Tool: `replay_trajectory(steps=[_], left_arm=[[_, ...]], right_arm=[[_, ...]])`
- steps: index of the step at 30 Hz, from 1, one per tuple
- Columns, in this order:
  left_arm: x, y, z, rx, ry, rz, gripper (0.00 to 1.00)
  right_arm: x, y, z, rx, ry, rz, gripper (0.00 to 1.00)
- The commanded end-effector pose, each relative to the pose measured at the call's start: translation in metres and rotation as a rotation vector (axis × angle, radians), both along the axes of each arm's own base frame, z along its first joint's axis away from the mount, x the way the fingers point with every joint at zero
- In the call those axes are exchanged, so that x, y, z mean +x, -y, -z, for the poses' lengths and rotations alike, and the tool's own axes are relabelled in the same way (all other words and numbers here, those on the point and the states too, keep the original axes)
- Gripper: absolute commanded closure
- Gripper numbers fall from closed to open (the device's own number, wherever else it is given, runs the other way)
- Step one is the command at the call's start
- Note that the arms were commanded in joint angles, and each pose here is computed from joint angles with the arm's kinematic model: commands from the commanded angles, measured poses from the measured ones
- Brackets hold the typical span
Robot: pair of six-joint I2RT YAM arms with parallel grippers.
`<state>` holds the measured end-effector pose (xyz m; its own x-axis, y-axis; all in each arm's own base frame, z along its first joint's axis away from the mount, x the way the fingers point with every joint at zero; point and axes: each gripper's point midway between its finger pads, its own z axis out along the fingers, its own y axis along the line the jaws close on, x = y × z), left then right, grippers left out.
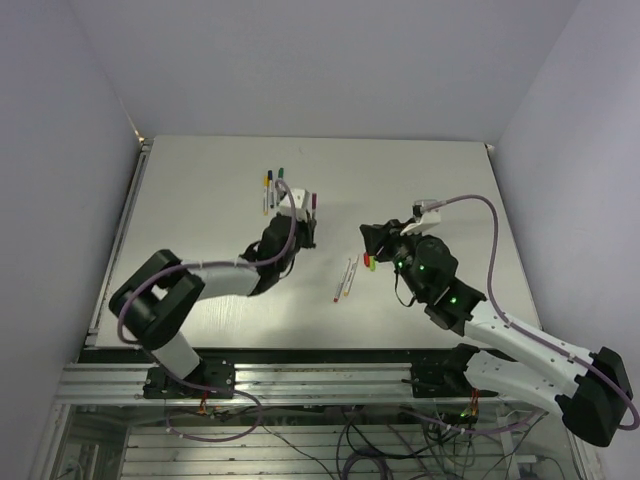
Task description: Insert the pens into the pen caps
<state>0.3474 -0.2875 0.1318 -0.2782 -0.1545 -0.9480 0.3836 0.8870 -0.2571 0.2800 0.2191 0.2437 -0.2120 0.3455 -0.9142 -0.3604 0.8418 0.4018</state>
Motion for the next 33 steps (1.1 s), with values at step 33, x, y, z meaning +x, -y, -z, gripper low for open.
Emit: replay_trajectory(steps=[33], left_arm=[[0.221, -0.072, 0.128, 0.299, -0.371, -0.281, 0.93]], right_arm=[[-0.010, 0.051, 0.081, -0.092, -0.191, 0.218, 0.65]])
